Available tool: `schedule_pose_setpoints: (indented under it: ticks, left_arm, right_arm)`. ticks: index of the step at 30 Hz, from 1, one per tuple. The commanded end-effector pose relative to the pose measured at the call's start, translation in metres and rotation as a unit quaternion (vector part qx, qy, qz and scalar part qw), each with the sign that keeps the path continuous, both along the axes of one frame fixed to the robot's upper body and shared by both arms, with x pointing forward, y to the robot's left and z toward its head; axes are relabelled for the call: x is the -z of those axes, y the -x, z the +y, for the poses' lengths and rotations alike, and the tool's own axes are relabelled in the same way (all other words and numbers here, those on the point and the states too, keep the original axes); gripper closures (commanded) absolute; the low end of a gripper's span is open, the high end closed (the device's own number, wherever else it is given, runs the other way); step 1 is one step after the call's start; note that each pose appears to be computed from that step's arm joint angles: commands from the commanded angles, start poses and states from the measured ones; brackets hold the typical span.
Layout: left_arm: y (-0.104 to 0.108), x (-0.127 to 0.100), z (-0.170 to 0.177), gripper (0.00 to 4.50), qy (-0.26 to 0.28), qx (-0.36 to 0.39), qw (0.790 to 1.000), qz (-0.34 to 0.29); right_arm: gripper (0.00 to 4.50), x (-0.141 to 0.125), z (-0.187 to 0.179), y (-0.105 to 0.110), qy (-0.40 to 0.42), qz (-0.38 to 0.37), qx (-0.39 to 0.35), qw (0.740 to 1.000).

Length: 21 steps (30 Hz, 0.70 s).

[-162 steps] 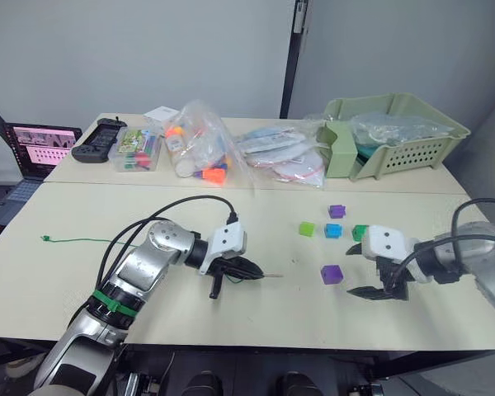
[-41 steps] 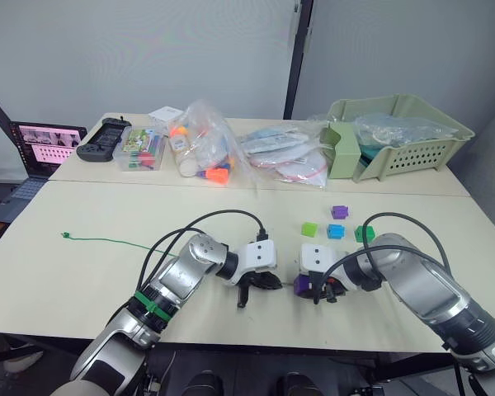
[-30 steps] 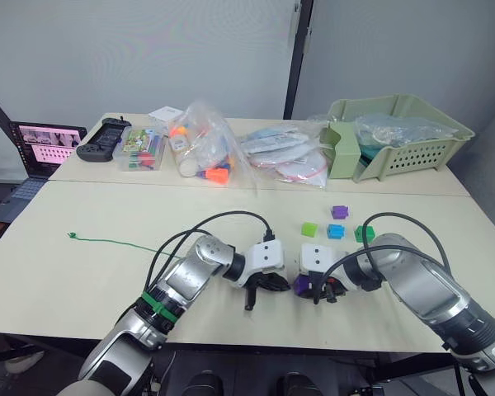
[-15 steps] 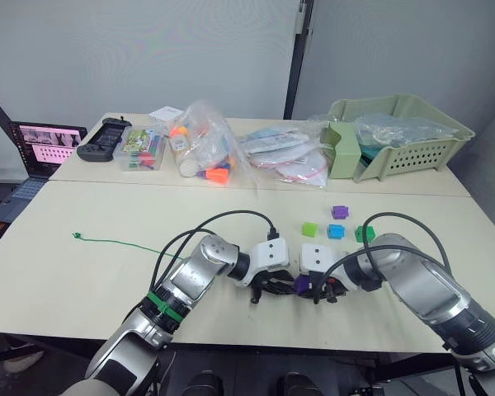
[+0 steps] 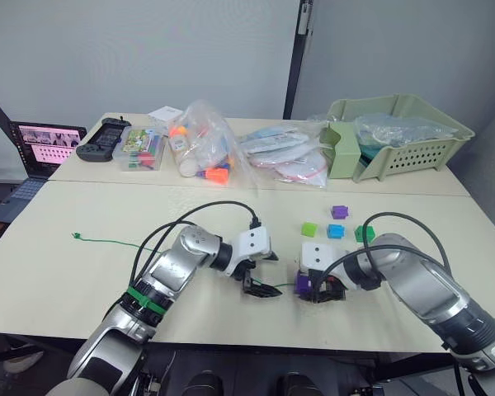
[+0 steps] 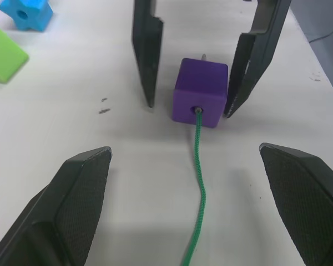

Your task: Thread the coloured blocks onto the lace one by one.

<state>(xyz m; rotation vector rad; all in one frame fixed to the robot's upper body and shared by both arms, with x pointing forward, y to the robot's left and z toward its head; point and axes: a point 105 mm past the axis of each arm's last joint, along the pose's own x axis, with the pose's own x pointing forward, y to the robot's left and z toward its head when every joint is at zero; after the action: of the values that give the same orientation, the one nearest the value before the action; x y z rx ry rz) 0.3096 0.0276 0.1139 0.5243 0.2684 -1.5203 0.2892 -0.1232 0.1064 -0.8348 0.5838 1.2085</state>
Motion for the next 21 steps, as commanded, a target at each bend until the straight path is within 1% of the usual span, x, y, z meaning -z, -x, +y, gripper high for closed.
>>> schedule_pose_setpoints:
  ticks: [1,2,7,10,12,16,21]
  left_arm:
    - [0.002,-0.018,-0.003,0.0,0.021,0.032,0.999,-0.031]
    - [0.003,-0.019,-0.004,0.0,0.025,0.037,0.998,-0.034]
    - [0.005,-0.019,-0.008,0.0,0.032,0.056,0.997,-0.045]
    - [0.004,-0.017,-0.012,0.0,0.036,0.066,0.996,-0.052]
    - [0.002,-0.016,-0.018,0.0,0.038,0.077,0.995,-0.06]
    - [0.003,-0.013,-0.033,0.0,0.049,0.101,0.992,-0.063]
    - [0.007,-0.009,-0.047,0.0,0.049,0.129,0.988,-0.067]
  right_arm:
    - [0.17,-0.019,-0.005,0.0,-0.006,-0.025,0.002,1.0]
    - [0.03,-0.023,-0.008,0.001,-0.009,-0.029,0.006,1.0]
    - [0.03,-0.039,-0.017,0.01,-0.031,-0.033,0.016,0.999]
    - [0.03,-0.053,-0.032,0.023,-0.049,-0.044,0.024,0.998]
    - [0.03,-0.06,-0.041,0.035,-0.06,-0.044,0.042,0.996]
    - [0.03,-0.061,-0.048,0.052,-0.066,-0.035,0.075,0.994]
    - [0.03,-0.06,-0.051,0.058,-0.065,-0.041,0.107,0.991]
